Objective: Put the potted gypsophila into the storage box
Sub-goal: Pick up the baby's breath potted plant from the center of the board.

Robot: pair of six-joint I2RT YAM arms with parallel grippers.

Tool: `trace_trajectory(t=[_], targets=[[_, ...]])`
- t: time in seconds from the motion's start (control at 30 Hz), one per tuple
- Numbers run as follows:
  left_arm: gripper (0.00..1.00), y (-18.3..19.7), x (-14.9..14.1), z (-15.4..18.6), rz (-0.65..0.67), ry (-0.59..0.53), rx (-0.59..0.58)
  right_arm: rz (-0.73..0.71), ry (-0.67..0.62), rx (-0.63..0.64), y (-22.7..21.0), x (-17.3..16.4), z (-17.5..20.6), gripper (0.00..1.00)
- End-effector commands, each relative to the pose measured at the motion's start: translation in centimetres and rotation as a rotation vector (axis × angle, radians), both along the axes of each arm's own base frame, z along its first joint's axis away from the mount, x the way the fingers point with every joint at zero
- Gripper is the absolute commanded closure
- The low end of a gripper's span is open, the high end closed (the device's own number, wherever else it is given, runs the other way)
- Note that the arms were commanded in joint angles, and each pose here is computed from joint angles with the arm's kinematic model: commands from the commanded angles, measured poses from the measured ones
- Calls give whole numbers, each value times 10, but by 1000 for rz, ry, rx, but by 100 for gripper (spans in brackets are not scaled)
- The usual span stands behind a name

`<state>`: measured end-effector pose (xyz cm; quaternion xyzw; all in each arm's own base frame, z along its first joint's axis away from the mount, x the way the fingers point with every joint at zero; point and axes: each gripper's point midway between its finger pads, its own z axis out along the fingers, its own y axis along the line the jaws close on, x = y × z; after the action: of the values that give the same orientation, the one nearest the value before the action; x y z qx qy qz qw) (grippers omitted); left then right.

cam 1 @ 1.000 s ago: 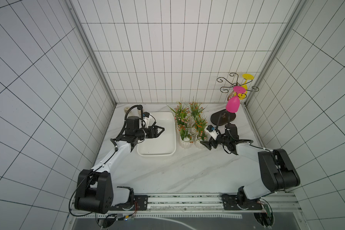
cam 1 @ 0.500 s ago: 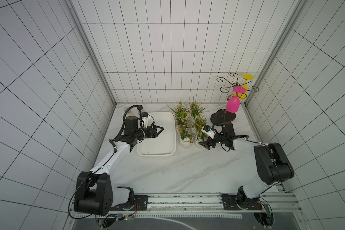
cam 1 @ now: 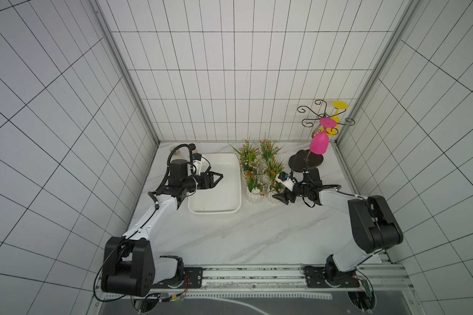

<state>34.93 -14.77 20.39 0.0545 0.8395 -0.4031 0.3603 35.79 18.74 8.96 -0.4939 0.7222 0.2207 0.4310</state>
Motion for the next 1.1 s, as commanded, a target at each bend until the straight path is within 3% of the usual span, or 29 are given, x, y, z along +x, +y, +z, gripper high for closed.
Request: trace_trajectory(t=[0.0,0.2,0.57,1.07], targets=[[29,2,0,9,7,-45,2,47,-115,98,12,4,45,21],[29,5,0,9,16,-49,6,17,-133,180,12,0,66,25],[29,17,4,11,64,-50,12,-104,-188,231,-7,-17,114,29],[30,27,6,14,103,-60,22,-156,-247,296,-18,-40,190,35]])
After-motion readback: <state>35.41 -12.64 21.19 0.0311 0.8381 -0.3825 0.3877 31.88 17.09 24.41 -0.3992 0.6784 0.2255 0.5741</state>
